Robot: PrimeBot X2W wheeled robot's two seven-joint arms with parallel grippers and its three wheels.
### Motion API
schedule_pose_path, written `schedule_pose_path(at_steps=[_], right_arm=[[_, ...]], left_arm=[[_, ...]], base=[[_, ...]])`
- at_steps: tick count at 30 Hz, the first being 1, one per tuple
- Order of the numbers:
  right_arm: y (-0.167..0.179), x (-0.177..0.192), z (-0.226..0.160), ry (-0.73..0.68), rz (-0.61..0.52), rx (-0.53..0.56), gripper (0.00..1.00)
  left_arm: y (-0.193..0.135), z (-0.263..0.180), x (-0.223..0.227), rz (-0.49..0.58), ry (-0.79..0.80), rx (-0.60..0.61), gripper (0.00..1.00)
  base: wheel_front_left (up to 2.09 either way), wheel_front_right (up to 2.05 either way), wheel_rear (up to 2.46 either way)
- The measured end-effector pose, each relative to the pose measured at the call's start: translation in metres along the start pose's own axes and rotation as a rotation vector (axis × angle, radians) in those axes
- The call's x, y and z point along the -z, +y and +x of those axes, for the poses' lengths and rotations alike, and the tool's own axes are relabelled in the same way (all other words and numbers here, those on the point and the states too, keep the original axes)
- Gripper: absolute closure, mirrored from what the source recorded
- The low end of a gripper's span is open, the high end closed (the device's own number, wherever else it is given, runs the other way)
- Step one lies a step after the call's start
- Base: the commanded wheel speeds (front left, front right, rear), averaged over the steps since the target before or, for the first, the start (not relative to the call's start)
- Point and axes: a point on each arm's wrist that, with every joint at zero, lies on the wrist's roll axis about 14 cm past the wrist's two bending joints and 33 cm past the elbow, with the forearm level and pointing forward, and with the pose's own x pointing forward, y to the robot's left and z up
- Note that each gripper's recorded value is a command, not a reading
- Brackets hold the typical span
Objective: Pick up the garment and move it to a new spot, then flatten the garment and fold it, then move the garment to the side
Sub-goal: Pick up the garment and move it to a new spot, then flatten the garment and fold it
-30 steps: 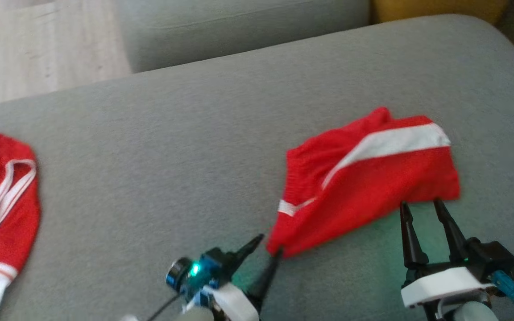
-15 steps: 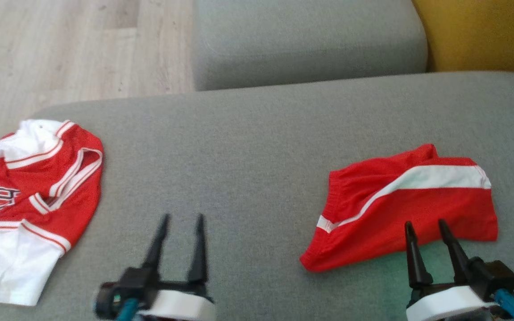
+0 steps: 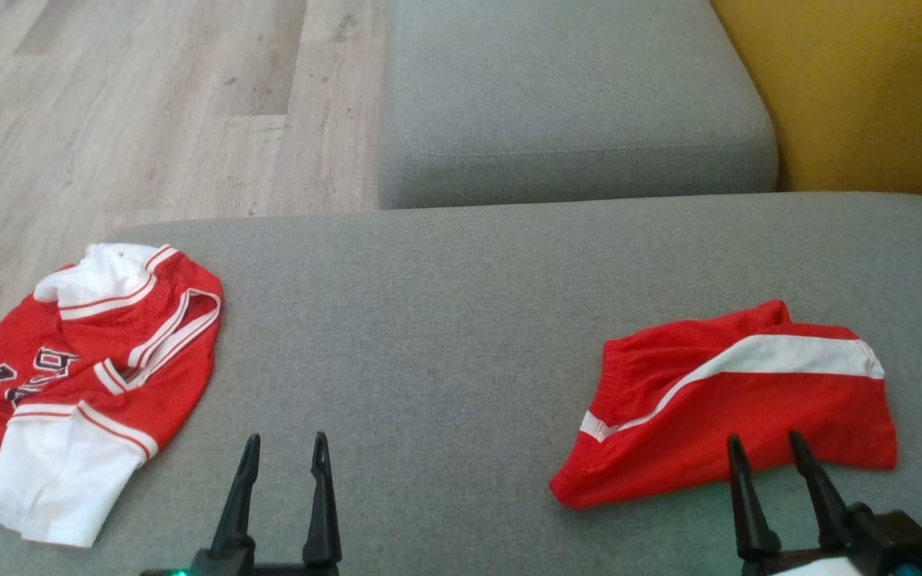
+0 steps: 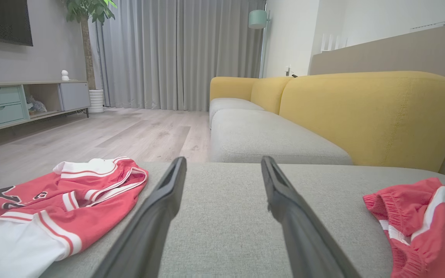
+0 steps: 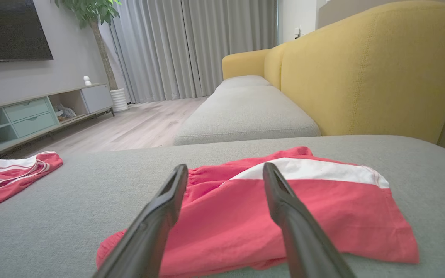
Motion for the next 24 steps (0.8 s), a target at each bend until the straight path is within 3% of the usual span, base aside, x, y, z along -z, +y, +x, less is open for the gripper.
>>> schedule_pose_path(at_steps=[24], right_arm=[[0.003, 0.014, -0.003, 0.042, 0.052, 0.000, 0.00]], left_arm=[[-0.002, -0.013, 0.036, 0.046, 0.115, 0.019, 0.00]], base=[[0.00, 0.00, 0.00]])
